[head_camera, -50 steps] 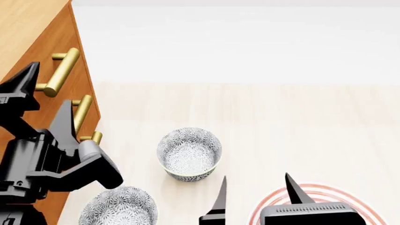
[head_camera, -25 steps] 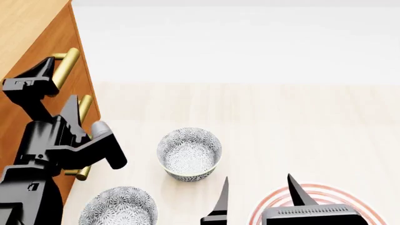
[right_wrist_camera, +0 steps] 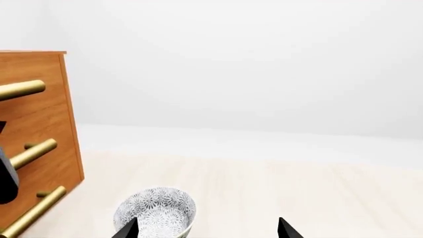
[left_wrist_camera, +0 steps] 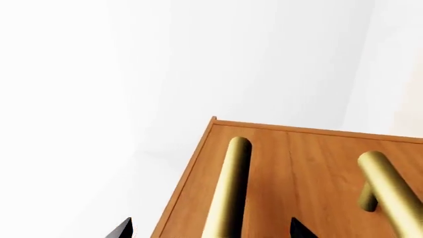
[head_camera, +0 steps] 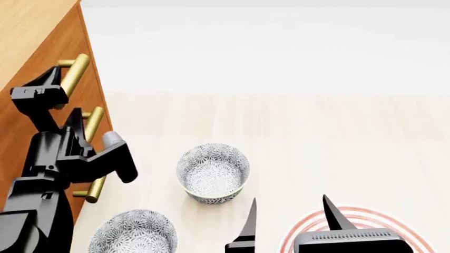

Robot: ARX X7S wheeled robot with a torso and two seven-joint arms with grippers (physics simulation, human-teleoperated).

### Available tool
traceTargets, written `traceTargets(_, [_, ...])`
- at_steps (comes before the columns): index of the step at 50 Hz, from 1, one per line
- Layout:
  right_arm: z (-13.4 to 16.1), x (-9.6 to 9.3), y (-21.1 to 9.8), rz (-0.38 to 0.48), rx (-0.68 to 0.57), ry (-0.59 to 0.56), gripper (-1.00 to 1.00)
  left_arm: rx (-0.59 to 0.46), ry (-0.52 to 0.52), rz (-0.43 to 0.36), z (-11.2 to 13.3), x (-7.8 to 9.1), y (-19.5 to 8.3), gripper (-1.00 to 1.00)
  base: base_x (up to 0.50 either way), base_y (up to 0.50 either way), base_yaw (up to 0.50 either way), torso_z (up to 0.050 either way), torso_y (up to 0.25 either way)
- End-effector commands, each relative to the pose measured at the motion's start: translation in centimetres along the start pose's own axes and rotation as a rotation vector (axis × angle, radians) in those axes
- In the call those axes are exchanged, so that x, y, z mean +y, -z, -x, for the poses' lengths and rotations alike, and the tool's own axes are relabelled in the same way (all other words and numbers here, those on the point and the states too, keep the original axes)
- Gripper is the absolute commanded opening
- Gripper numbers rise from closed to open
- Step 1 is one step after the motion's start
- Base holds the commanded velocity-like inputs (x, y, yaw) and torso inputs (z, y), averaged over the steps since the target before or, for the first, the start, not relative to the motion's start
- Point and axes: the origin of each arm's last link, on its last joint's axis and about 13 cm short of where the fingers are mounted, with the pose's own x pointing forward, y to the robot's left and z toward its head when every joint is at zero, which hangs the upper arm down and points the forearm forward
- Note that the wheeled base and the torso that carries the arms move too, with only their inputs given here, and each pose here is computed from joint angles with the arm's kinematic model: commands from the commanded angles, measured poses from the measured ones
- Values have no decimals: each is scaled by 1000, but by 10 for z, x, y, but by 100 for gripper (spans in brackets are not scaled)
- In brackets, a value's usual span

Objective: Open the top drawer of the cabinet.

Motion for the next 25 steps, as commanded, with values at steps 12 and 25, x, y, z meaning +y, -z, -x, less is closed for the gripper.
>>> traceTargets(12, [-2,1,3,0,5,-4,100,59,1,-43,-10,-10,9,-100,0,0,0,0,0])
traceTargets(25, [-1,0,4,-6,5,-1,100,45,-13,-63,-6,-5,5,-100,1,0,0,0,0])
